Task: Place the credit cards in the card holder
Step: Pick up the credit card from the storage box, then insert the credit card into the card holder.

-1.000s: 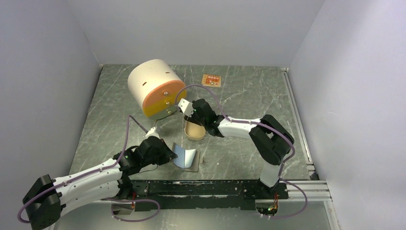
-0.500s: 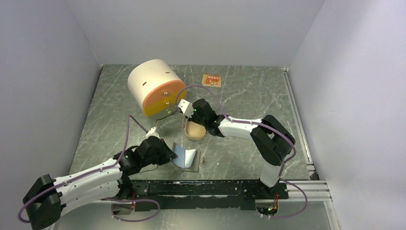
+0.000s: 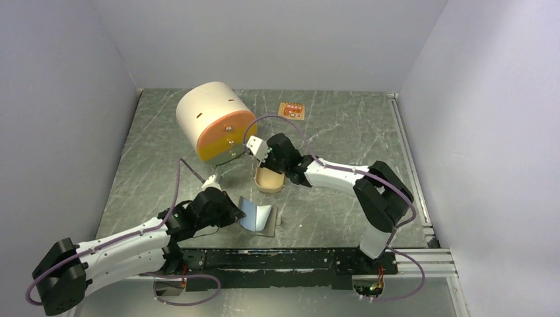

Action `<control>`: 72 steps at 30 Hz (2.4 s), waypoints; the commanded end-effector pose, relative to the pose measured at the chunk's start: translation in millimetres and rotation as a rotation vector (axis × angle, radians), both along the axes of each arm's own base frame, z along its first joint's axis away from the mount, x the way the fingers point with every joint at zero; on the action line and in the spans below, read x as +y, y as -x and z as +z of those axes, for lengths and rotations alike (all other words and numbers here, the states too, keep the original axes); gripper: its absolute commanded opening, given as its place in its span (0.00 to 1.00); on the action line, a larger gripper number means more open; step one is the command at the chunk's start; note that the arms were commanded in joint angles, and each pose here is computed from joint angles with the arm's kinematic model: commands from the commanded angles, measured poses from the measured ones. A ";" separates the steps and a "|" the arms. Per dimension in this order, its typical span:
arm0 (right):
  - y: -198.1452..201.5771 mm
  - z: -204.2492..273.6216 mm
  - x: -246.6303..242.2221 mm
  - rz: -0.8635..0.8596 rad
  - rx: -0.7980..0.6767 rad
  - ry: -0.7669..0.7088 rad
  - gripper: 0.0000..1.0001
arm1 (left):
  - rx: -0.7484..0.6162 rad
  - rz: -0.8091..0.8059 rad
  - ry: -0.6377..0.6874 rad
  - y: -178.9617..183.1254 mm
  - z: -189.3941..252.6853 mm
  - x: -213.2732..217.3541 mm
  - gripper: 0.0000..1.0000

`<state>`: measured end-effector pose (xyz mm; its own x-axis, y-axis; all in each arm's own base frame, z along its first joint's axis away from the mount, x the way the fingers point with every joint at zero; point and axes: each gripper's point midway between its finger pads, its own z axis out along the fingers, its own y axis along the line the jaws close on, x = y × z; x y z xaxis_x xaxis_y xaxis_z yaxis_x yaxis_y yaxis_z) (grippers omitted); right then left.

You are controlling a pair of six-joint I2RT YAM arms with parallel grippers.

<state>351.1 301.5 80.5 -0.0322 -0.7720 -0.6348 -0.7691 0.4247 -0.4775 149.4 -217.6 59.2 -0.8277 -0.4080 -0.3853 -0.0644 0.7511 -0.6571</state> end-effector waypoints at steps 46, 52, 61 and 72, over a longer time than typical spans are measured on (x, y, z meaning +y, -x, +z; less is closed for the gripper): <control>192.9 -15.3 -15.0 -0.764 0.817 -1.004 0.00 | 0.127 0.024 0.155 10.7 -22.8 -21.0 0.26; 197.3 -23.5 -18.1 -0.727 0.824 -1.012 0.00 | 0.124 0.038 0.117 12.4 -24.8 -11.5 0.32; 201.6 -25.5 -22.3 -0.676 0.893 -1.106 0.00 | 0.125 0.056 0.093 16.8 -31.0 0.2 0.23; 201.8 -18.1 -16.2 -0.634 0.969 -1.207 0.00 | 0.121 0.013 0.074 18.7 -37.7 -2.9 0.10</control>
<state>147.1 277.3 50.1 -0.8373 0.3714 -0.4013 -0.1290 0.5790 0.8050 132.1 -222.1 29.0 -0.8516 -0.4705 -0.2312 -0.1816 0.6785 -0.7118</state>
